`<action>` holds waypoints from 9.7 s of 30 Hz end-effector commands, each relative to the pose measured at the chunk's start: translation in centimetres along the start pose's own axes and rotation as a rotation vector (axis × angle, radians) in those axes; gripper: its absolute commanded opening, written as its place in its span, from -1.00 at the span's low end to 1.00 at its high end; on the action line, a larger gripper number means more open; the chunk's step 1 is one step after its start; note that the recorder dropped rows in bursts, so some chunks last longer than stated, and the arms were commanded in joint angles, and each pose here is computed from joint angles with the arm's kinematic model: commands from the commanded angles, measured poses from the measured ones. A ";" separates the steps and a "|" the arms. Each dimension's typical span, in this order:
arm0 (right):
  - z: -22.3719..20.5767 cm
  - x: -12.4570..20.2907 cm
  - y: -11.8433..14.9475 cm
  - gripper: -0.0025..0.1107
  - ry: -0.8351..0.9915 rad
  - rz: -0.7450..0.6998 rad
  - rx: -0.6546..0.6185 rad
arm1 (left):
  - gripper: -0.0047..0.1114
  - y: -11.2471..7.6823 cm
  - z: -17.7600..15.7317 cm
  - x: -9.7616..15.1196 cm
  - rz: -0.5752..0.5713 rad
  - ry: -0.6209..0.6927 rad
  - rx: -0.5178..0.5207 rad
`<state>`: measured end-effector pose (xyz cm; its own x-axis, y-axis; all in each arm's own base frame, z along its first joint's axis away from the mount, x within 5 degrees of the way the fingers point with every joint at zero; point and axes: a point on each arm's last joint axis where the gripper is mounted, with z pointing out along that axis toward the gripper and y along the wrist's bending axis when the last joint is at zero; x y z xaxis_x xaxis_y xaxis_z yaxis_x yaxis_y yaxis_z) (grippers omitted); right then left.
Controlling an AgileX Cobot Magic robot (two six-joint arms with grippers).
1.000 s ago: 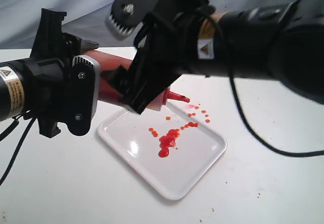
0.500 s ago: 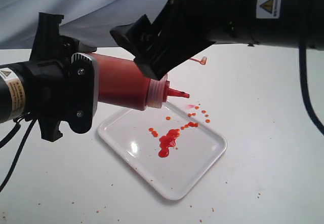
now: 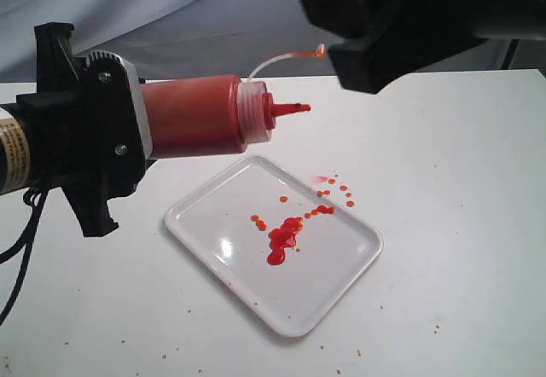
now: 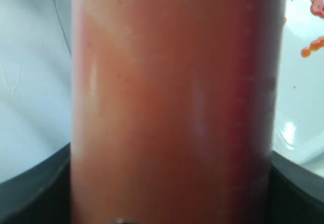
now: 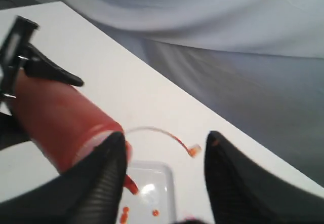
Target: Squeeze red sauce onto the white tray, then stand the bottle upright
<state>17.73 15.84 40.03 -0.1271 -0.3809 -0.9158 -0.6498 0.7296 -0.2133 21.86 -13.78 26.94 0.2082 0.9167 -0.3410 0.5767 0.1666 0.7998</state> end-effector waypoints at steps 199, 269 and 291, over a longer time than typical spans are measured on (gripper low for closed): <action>35.8 15.6 6.8 0.48 -0.135 0.431 -0.405 | -0.92 -8.4 16.8 19.5 -1.189 -0.353 -0.012; 36.5 12.2 11.0 -0.62 -0.037 -0.097 -0.561 | 0.34 -8.5 16.8 19.4 -1.088 -0.354 -0.021; 36.5 12.2 11.0 -0.62 -0.039 -0.082 -0.559 | 0.75 -8.4 16.8 19.5 -1.062 -0.349 -0.032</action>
<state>37.27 39.44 14.89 -0.0397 -0.3874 -0.9211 -0.9406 0.3255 -0.0964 34.02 -3.39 4.66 -0.2030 0.1560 -0.9667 0.5774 0.8164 0.0105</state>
